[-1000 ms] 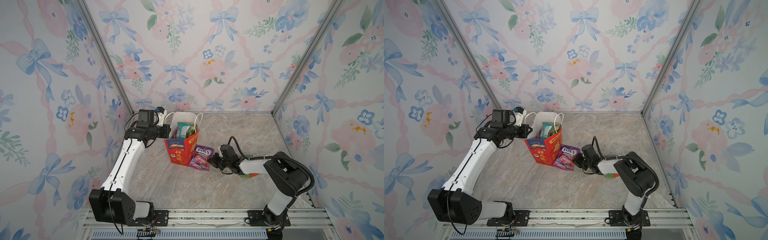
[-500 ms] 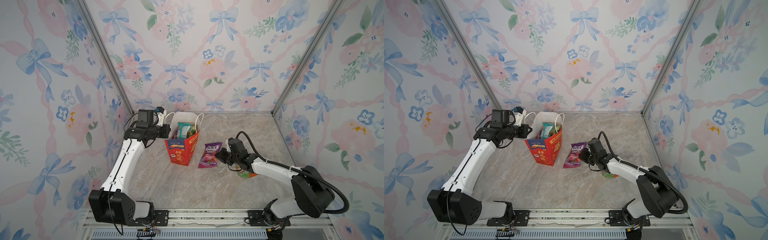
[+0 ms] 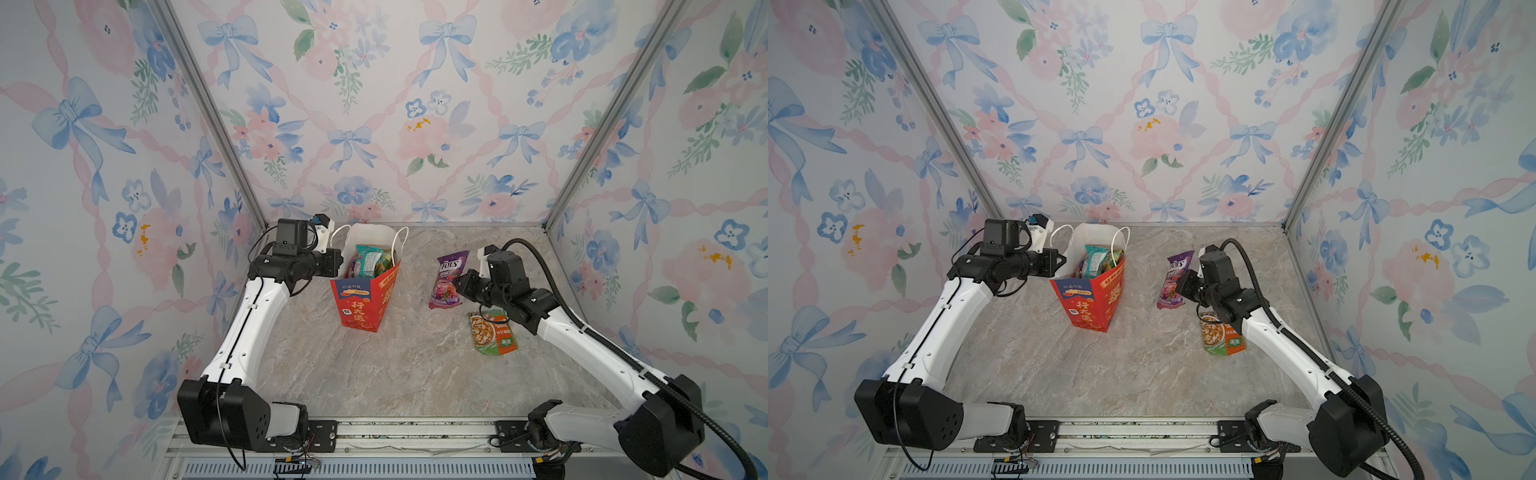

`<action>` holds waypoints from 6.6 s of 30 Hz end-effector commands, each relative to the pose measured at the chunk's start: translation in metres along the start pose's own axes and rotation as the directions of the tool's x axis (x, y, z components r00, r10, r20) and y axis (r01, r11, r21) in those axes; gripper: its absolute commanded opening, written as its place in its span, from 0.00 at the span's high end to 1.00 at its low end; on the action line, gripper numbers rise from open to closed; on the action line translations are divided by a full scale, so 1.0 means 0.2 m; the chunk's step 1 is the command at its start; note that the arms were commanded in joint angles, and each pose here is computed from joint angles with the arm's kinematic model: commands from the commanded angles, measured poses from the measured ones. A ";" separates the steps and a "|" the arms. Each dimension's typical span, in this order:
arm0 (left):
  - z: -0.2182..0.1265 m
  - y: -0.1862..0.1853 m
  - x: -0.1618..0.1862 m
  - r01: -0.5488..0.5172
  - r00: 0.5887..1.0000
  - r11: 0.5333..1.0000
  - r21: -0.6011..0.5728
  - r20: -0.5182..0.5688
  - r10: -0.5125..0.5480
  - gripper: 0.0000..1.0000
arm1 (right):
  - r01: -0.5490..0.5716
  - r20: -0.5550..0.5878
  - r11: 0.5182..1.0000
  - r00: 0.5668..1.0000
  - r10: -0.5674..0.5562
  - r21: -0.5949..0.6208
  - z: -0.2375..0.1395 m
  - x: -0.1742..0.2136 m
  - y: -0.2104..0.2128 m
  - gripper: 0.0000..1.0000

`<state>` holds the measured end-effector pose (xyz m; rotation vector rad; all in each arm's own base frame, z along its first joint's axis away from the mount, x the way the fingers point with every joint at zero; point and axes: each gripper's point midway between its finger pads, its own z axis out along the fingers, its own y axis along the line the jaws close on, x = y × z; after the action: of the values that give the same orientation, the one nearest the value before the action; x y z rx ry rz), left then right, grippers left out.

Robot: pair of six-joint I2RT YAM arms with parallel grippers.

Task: Place the snacks into the paper bag

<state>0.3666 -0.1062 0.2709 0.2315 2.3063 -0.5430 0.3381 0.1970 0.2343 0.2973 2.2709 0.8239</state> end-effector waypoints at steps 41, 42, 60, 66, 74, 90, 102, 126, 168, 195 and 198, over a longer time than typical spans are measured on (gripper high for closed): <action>-0.05 -0.06 -0.01 -0.020 1.000 0.999 0.033 0.022 0.019 1.00 | 0.427 0.274 0.783 0.902 -0.333 -0.453 -0.25 -0.36 1.57 1.00; -0.05 -0.06 -0.01 -0.020 1.000 0.999 0.033 0.023 0.019 1.00 | 0.423 0.265 0.785 0.904 -0.334 -0.453 -0.24 -0.35 1.57 1.00; -0.05 -0.06 -0.01 -0.024 0.999 0.999 0.027 0.025 0.023 1.00 | 0.391 0.184 0.820 0.921 -0.345 -0.419 -0.13 -0.19 1.44 1.00; -0.05 -0.06 -0.02 -0.025 0.999 0.999 0.025 0.026 0.024 1.00 | 0.383 0.166 0.843 0.924 -0.345 -0.378 -0.12 -0.16 1.34 1.00; -0.05 -0.06 -0.01 -0.026 0.999 0.999 0.027 0.023 0.025 1.00 | 0.344 0.113 0.868 0.939 -0.325 -0.358 -0.03 -0.07 1.25 1.00; -0.06 -0.05 -0.01 -0.033 0.999 0.999 0.020 0.027 0.032 1.00 | 0.253 0.046 0.868 0.965 -0.259 -0.427 0.10 0.03 1.34 1.00; -0.05 -0.03 -0.01 -0.031 0.999 0.999 0.015 0.023 0.031 1.00 | 0.324 0.129 0.900 0.946 -0.299 -0.293 -0.04 -0.08 1.14 0.26; -0.04 -0.03 0.00 -0.024 1.000 1.000 0.018 0.016 0.023 1.00 | 0.232 -0.011 0.942 0.972 -0.237 0.243 -0.29 -0.01 -0.09 0.07; -0.05 -0.02 0.02 -0.015 1.000 1.000 0.010 0.018 0.015 1.00 | -0.015 -0.198 0.845 0.970 0.143 0.535 -0.02 0.31 -1.24 0.03; -0.04 -0.02 0.01 -0.013 1.000 1.000 0.010 0.014 0.013 1.00 | 0.094 -0.332 0.916 0.942 0.045 0.390 0.20 0.55 -0.83 0.04; -0.04 -0.02 0.02 -0.012 1.000 1.000 0.013 0.011 0.012 1.00 | 0.056 -0.298 0.911 0.951 0.075 0.408 0.16 0.50 -0.87 0.05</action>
<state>0.3616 -0.1051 0.2681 0.2303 2.3121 -0.5376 0.2885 0.1336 0.0426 0.3151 2.7640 0.4151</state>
